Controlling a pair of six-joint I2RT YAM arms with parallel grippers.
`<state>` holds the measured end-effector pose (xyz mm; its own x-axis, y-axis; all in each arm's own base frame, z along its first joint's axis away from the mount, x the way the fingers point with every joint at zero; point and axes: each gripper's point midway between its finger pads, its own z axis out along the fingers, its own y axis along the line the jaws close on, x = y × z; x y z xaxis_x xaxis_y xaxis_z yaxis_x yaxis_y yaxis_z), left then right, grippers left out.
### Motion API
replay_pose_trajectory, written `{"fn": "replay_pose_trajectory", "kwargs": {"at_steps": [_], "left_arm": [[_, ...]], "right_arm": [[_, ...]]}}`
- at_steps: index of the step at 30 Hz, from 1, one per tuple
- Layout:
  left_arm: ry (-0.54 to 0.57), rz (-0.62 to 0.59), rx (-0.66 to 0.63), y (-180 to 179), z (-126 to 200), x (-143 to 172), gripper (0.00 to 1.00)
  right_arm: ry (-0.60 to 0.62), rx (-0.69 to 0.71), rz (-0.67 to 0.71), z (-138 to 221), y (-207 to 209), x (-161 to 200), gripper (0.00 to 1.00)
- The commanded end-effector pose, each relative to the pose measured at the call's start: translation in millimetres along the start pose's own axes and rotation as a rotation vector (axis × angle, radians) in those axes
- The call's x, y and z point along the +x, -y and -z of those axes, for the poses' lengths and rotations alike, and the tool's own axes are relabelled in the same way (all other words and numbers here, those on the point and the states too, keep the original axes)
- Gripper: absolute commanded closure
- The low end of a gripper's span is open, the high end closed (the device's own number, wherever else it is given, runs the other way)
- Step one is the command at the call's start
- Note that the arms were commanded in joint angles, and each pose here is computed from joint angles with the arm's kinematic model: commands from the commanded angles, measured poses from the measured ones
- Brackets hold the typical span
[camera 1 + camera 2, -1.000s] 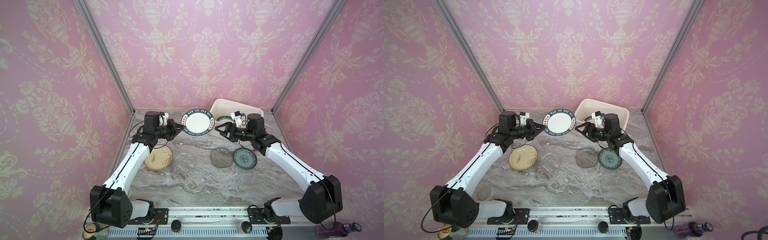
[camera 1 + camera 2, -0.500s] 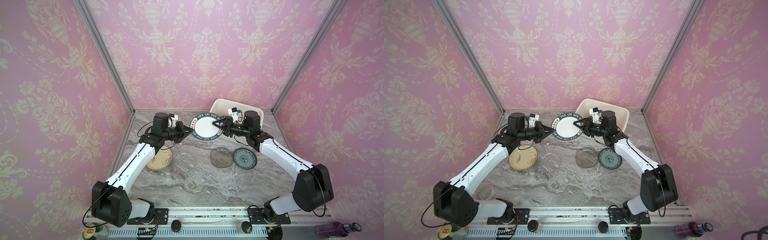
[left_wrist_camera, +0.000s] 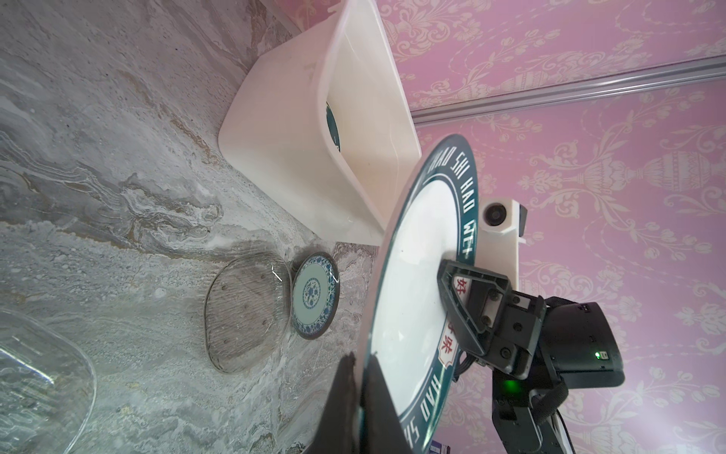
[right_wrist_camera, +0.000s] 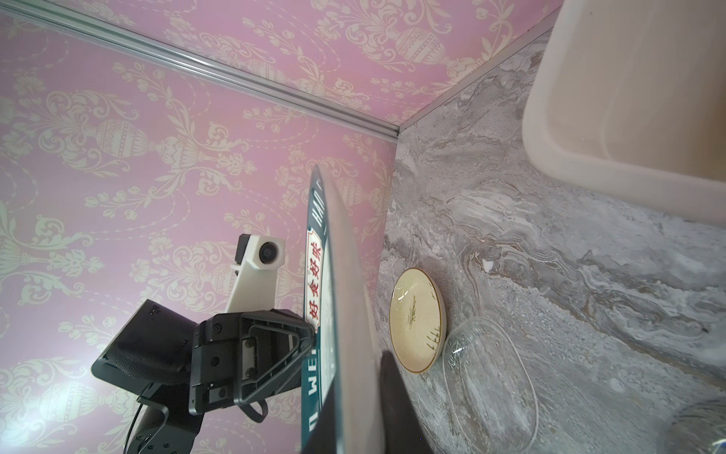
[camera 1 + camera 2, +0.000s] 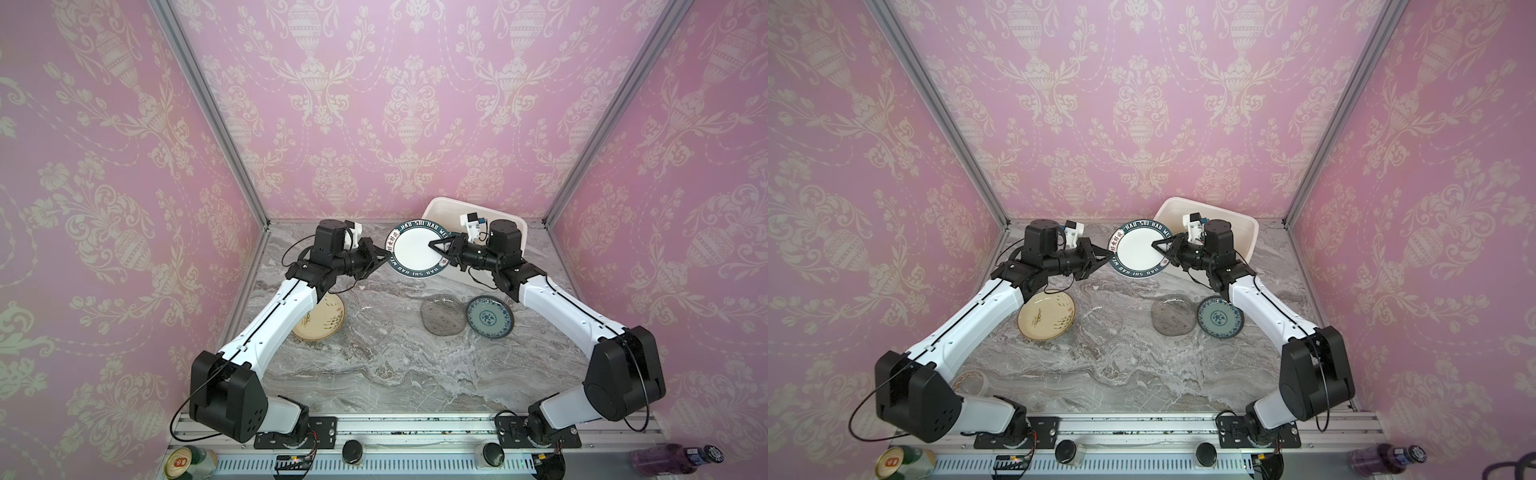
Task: Place the plates into the plastic bin on the countertop
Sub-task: Place the plate in the plastic bin.
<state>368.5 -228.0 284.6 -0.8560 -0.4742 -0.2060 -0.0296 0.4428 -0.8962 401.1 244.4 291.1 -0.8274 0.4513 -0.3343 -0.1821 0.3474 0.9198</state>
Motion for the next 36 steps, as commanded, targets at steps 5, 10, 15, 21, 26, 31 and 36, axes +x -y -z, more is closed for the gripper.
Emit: {"fn": "replay_pose_trajectory", "kwargs": {"at_steps": [5,10,15,21,26,31,36], "left_arm": [[0.077,-0.058,0.006,20.7,-2.5,-26.2,0.55],[0.142,-0.149,-0.037,28.1,6.4,-40.0,0.25],[0.249,-0.261,-0.109,30.9,32.8,-60.9,0.15],[0.386,-0.391,-0.229,20.1,81.6,-75.0,0.11],[0.428,-0.438,-0.280,-4.2,93.0,-73.6,0.08],[0.432,-0.359,-0.296,-18.3,81.5,-79.9,0.08],[0.400,-0.343,-0.338,-32.3,69.9,-82.6,0.07]], "right_arm": [[-0.004,-0.100,0.038,-13.7,-28.8,-20.0,0.94],[0.038,-0.053,0.040,-12.7,-19.8,-39.6,1.00],[0.084,0.071,0.083,-4.0,-6.5,-60.7,1.00],[0.234,0.316,0.103,27.8,23.5,-100.7,1.00],[0.338,0.515,0.097,55.9,59.2,-129.8,1.00],[0.381,0.643,0.073,69.6,92.6,-147.1,1.00],[0.466,0.690,0.010,67.4,123.2,-162.8,1.00]]}}
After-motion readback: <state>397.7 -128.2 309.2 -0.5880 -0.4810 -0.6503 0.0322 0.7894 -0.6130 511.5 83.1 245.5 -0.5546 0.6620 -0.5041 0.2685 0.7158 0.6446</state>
